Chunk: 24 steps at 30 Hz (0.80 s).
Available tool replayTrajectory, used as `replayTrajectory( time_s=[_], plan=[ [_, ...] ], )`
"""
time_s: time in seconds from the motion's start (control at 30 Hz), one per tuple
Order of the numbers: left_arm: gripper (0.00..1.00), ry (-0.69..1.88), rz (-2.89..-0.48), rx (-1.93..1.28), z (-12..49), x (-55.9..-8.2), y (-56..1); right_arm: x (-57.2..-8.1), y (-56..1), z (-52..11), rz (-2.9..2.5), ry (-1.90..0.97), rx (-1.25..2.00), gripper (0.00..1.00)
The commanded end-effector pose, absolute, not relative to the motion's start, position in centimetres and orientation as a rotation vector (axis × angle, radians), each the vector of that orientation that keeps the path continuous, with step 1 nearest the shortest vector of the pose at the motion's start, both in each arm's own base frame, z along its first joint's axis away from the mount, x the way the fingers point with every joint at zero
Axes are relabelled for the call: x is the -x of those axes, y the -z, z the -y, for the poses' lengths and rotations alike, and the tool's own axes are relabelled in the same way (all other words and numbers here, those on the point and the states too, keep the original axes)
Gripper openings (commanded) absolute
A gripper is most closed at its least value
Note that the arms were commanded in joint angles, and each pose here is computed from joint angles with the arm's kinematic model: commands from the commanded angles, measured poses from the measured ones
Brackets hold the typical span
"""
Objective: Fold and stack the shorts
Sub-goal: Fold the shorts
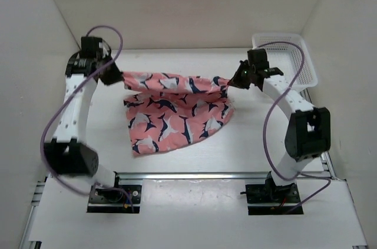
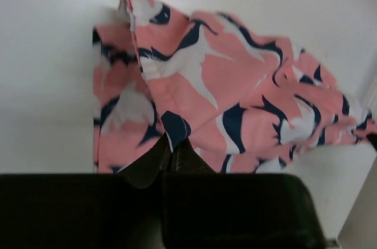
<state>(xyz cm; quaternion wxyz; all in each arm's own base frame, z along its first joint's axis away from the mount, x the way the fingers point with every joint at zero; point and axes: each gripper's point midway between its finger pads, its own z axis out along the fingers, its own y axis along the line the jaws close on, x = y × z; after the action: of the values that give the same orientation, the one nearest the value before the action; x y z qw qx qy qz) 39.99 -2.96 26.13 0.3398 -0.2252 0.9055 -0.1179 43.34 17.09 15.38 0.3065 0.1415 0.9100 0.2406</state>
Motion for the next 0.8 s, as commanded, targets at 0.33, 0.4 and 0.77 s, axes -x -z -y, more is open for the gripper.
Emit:
replayTrajectory(
  time_s=[0.33, 0.4, 0.77],
  plan=[
    [0.10, 0.426, -2.571, 0.693, 7.6, -19.1, -16.5, -29.2, -11.9, -12.0, -2.532, -0.502, -0.343, 0.00],
    [0.10, 0.440, -2.611, 0.743, 7.9, -17.9, -14.8, -27.5, -10.0, -11.6, -2.587, -0.482, -0.356, 0.00],
    [1.00, 0.330, -2.640, 0.793, 7.7, -19.7, -14.0, -25.1, -8.2, -11.4, -2.680, -0.499, -0.318, 0.84]
  ],
)
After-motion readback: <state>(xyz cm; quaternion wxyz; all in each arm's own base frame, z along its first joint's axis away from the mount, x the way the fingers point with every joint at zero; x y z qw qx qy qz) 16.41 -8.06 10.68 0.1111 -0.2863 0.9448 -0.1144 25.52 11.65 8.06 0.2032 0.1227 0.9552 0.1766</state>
